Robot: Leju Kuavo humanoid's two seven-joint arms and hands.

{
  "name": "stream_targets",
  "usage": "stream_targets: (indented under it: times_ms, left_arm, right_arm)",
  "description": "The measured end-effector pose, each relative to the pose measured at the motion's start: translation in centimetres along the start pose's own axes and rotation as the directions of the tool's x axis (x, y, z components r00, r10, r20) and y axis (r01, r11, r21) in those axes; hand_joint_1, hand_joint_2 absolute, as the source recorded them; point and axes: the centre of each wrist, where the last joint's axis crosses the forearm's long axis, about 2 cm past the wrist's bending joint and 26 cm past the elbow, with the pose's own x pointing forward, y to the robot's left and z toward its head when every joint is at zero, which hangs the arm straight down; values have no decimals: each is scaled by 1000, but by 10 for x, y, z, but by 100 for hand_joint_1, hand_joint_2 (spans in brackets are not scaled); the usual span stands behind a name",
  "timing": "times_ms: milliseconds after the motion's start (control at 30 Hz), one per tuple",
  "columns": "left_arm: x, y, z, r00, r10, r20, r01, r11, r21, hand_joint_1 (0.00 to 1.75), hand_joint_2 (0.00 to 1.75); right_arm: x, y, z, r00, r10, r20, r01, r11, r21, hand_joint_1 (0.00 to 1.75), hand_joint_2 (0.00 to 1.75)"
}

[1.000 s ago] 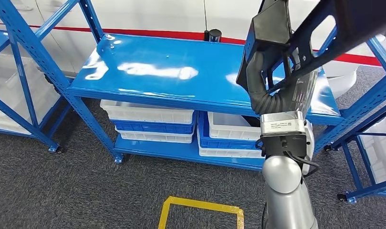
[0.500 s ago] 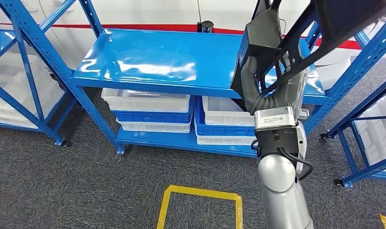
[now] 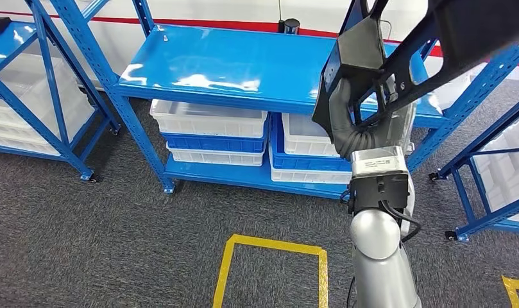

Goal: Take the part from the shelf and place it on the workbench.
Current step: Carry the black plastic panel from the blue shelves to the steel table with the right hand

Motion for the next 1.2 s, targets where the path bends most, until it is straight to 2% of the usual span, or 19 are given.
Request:
stream_targets:
  times_ms: [500,1200]
  left_arm:
    - [-1,4,-2,999,-32,10,32,999,-12,0,175]
    - [2,8,-4,997,-63,32,64,997,-32,0,175]
  right_arm:
    - [-10,-16,38,997,23,-72,-27,998,-61,175,175]
    - [-9,-47,52,994,76,-78,-86,987,-139,175,175]
